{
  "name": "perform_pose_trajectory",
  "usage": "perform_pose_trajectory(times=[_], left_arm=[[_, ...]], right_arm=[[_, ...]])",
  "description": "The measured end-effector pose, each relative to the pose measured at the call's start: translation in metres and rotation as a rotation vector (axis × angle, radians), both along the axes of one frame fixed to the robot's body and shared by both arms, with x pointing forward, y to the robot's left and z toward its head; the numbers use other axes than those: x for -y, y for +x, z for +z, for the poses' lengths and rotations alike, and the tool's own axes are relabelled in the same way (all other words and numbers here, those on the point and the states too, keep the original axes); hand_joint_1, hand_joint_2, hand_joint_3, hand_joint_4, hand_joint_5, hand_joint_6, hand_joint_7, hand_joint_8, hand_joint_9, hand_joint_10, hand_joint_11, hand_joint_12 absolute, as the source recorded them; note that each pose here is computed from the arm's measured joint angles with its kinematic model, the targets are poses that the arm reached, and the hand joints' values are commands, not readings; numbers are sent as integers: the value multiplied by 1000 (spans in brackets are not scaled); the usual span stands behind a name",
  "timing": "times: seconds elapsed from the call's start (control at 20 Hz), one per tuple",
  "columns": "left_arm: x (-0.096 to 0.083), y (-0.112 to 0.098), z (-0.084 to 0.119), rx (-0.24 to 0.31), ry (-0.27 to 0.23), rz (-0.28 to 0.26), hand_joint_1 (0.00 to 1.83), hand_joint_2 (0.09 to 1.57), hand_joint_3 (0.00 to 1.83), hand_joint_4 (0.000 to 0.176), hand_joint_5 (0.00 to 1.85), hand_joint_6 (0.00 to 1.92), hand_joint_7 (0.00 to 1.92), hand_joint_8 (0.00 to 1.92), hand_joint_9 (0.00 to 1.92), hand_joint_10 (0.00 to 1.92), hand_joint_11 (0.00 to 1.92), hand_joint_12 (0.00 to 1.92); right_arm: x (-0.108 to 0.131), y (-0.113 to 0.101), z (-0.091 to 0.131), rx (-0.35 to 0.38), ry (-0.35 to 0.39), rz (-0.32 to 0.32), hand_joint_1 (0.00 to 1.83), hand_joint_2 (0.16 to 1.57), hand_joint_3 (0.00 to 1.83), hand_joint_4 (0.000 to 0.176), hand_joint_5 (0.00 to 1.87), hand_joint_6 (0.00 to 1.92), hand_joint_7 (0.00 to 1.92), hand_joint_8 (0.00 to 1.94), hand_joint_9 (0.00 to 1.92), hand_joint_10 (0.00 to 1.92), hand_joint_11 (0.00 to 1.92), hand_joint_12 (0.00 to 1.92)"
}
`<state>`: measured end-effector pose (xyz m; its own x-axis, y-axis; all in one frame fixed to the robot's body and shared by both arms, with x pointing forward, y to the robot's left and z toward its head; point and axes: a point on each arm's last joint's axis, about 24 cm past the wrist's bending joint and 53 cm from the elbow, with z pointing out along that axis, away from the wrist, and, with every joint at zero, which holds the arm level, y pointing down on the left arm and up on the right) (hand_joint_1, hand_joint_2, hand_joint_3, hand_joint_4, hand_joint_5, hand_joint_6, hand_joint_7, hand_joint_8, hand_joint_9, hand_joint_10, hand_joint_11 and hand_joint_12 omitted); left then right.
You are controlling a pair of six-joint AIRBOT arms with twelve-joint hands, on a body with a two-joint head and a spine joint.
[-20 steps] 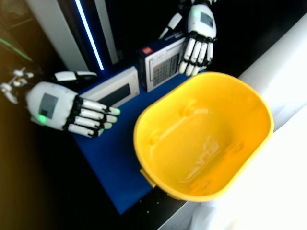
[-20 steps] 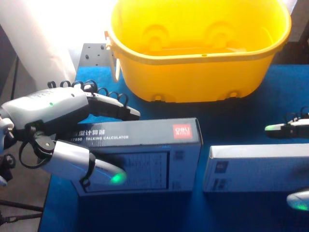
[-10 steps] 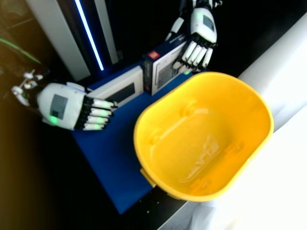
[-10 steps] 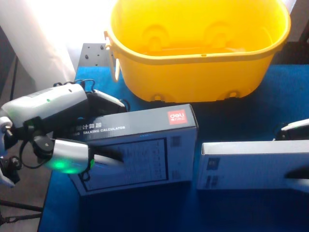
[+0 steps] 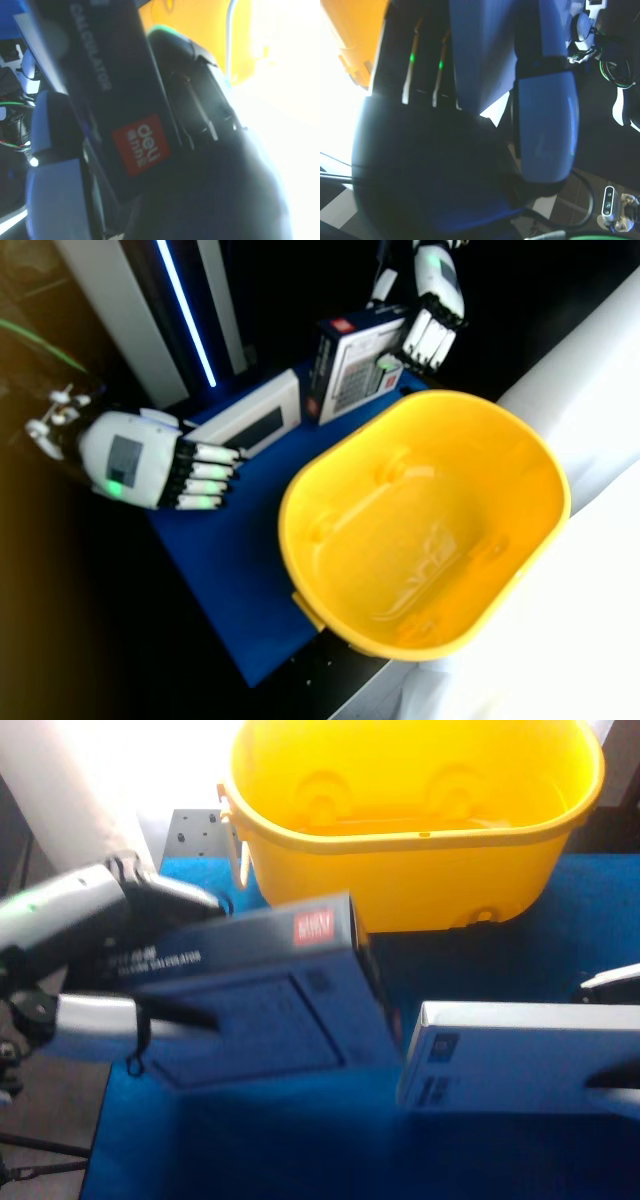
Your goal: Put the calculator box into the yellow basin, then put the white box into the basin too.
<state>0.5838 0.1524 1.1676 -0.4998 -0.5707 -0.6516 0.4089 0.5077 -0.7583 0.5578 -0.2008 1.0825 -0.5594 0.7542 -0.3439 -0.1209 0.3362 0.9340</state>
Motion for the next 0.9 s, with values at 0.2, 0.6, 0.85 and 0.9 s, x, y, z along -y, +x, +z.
perform_pose_trajectory(times=[0.2,0.6,0.85,0.9], left_arm=[[-4,-4,24,62,-46,6,1362,1166,2,0,749,1178,939,1084,839,1389,814,1593],[-11,2,151,446,-310,-5,1346,1195,0,0,790,1118,775,1397,817,1370,753,1338],[7,21,191,546,-321,-39,1353,1190,0,0,784,1148,782,1360,830,1357,793,1395],[7,21,191,546,-321,-39,1353,1190,0,0,784,1148,782,1360,830,1357,793,1395]], right_arm=[[0,0,3,9,6,0,1383,1095,0,0,960,955,1000,862,1004,1189,880,1453],[3,3,5,15,12,-11,1380,1112,5,0,936,917,949,986,955,1314,869,1605],[6,5,-2,-1,-3,-16,1377,1139,0,0,897,888,908,1106,910,1411,902,1656],[6,5,-2,-1,-3,-16,1377,1139,0,0,897,888,908,1106,910,1411,902,1656]])
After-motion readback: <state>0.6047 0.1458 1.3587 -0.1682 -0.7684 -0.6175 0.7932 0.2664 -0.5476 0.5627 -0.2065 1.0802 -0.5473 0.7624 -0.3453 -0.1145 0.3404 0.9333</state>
